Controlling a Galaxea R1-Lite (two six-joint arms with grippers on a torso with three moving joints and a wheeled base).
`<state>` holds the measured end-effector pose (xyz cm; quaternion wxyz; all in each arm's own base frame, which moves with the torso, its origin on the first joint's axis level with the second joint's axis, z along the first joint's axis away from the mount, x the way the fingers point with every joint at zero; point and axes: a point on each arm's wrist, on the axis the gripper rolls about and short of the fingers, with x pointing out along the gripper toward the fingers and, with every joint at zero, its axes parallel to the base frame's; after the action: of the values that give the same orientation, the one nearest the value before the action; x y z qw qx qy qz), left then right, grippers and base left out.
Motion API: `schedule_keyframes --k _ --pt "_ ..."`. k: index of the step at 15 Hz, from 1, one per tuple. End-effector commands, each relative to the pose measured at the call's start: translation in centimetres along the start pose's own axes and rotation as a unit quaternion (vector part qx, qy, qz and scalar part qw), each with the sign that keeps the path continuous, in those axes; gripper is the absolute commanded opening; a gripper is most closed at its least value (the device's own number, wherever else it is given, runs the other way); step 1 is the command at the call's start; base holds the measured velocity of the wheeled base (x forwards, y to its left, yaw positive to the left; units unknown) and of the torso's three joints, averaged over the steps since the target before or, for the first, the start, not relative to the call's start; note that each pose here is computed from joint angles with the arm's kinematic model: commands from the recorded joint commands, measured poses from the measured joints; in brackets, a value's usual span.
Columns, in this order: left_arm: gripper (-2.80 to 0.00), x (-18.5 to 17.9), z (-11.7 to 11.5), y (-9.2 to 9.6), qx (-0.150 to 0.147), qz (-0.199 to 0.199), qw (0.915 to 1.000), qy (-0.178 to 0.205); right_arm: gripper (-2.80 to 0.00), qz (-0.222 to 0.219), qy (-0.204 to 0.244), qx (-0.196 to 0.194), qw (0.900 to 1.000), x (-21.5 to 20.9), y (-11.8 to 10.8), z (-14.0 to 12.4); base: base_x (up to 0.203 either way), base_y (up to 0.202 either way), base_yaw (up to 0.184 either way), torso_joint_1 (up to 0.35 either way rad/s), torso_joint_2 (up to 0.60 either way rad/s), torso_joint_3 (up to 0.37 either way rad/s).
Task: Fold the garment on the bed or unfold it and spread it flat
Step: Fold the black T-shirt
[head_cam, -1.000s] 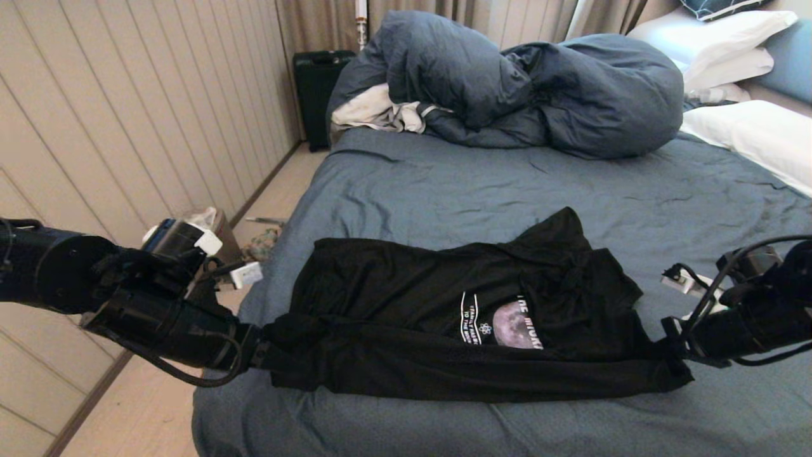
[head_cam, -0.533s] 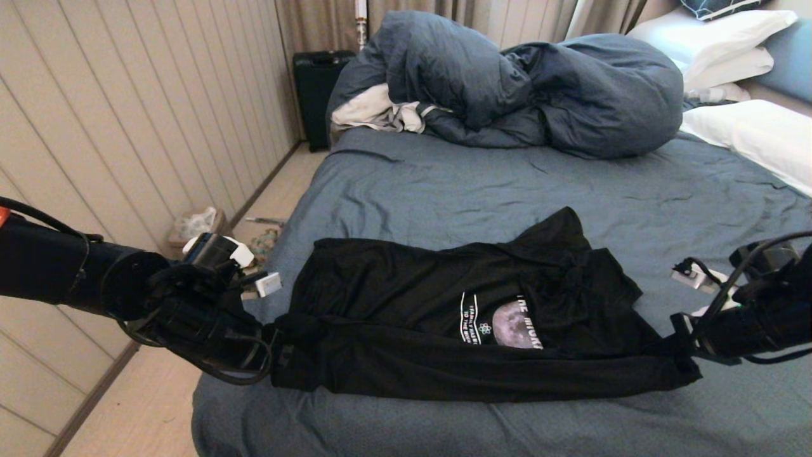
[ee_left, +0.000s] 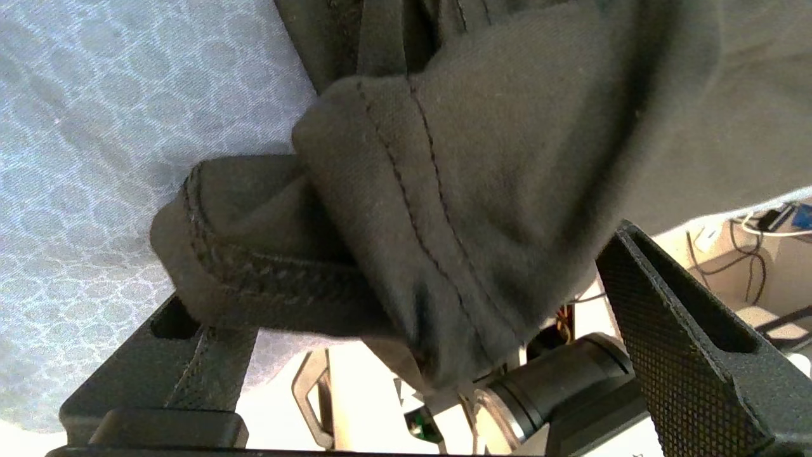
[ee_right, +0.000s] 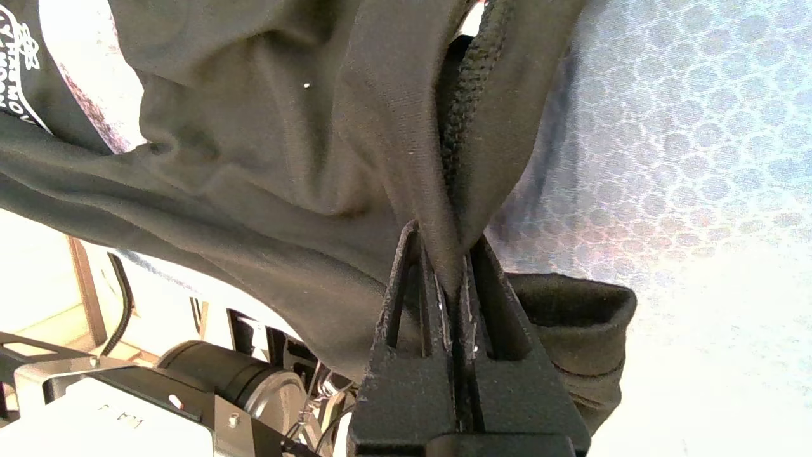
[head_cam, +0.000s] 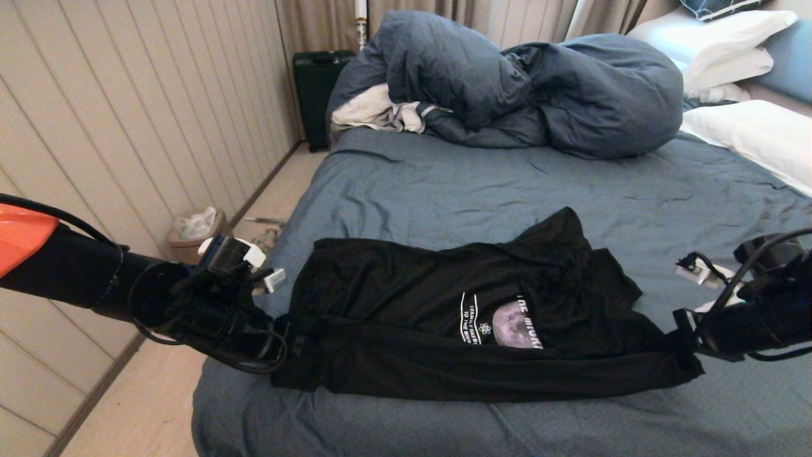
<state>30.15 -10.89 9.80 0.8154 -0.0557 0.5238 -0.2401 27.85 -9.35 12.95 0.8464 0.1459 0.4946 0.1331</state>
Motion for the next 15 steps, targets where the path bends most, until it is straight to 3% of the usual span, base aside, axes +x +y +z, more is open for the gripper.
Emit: schedule_keyframes --k 1,5,6,15 --pt "0.0 0.6 -0.2 0.1 -0.002 -0.001 0.9999 0.01 -2.8 0.001 -0.005 -0.004 1.0 -0.3 0.2 0.1 0.0 0.0 0.0 0.0 0.0 0.0" --pt "0.0 1.4 -0.4 -0.5 0.005 -0.006 0.9997 0.022 -2.8 0.002 -0.005 -0.005 1.0 -0.2 0.2 0.2 0.0 0.0 0.0 0.0 0.0 0.0" --pt "-2.8 1.5 -0.4 -0.7 0.007 -0.007 0.9997 0.023 -2.8 0.002 -0.004 -0.005 1.0 -0.1 0.2 0.2 0.0 0.0 0.0 0.0 0.0 0.0" --pt "-2.8 -1.2 -0.5 -1.7 0.025 -0.007 0.9994 -0.025 -2.8 0.001 -0.01 -0.008 1.0 -0.6 0.5 0.2 0.0 0.0 0.0 0.0 0.0 0.0"
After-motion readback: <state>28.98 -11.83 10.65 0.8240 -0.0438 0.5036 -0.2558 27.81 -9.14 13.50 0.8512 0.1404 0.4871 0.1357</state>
